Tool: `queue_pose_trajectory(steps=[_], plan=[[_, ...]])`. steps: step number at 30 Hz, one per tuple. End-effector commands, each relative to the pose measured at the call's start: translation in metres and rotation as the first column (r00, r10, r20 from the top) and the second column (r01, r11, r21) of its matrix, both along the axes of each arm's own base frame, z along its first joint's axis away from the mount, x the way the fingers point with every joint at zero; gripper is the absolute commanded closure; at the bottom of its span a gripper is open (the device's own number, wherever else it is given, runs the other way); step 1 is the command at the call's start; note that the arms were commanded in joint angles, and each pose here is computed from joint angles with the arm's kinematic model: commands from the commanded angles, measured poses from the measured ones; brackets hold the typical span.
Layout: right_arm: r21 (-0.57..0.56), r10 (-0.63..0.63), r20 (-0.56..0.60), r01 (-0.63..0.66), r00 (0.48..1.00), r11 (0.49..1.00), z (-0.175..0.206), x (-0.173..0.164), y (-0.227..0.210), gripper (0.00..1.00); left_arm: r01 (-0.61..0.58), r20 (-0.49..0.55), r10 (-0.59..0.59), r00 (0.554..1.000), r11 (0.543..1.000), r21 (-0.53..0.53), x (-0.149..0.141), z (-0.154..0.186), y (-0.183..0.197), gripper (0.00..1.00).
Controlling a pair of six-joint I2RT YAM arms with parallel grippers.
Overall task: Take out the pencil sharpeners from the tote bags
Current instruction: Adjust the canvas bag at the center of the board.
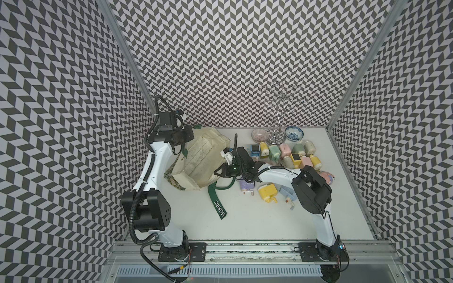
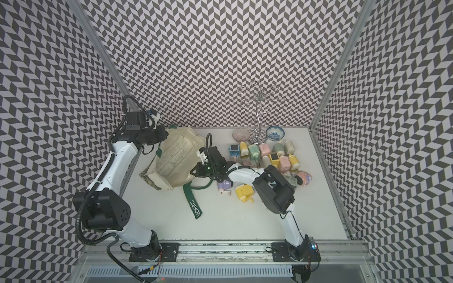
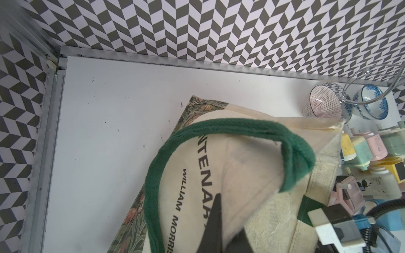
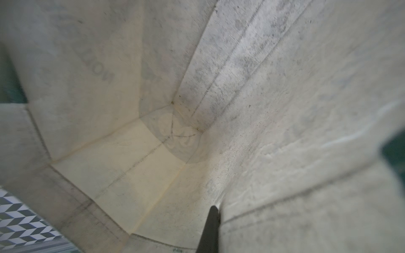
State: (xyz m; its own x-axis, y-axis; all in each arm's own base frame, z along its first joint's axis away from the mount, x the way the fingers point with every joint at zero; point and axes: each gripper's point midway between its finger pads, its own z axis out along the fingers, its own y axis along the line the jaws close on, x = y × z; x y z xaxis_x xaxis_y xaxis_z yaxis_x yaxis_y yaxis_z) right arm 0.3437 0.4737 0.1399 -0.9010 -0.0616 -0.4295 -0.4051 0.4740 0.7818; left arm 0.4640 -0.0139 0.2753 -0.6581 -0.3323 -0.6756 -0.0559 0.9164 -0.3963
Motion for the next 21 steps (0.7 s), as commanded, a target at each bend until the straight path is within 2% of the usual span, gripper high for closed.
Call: queue_pose_trajectory(steps=[1,5,11,15,16,17,20,21], plan=[[0.062,0.018,0.15,-0.028,0.989,0.998,0.075,0.016,-0.012,1.0,-0.001,0.014,0.002,1.0,0.996,-0.092,0.011,0.002,0.004,1.0],[0.065,-0.009,0.192,-0.004,0.981,0.998,0.105,0.037,-0.034,1.0,0.02,-0.019,-0.022,1.0,0.991,-0.13,0.02,-0.017,0.003,1.0],[0.052,-0.019,0.184,0.009,0.983,0.999,0.112,0.067,-0.049,1.0,0.021,-0.04,-0.028,0.999,0.986,-0.167,0.025,-0.043,0.003,0.94],[0.01,-0.016,0.187,0.015,0.982,1.0,0.105,0.089,-0.047,1.0,0.028,-0.015,-0.031,0.999,0.984,-0.176,0.028,-0.038,0.006,0.76],[-0.004,-0.017,0.19,0.018,0.982,1.0,0.101,0.094,-0.046,0.97,0.035,0.001,-0.035,0.999,0.984,-0.176,0.028,-0.034,0.006,0.73],[-0.011,-0.018,0.194,0.02,0.981,1.0,0.1,0.097,-0.044,0.91,0.038,0.015,-0.035,0.999,0.983,-0.177,0.027,-0.03,0.006,0.66],[-0.018,-0.035,0.209,0.039,0.977,0.999,0.097,0.105,-0.046,0.69,0.038,0.046,-0.031,0.998,0.985,-0.17,0.025,-0.023,0.01,0.38],[-0.018,-0.039,0.215,0.044,0.976,0.999,0.097,0.107,-0.047,0.65,0.039,0.052,-0.03,0.998,0.985,-0.167,0.023,-0.021,0.011,0.34]])
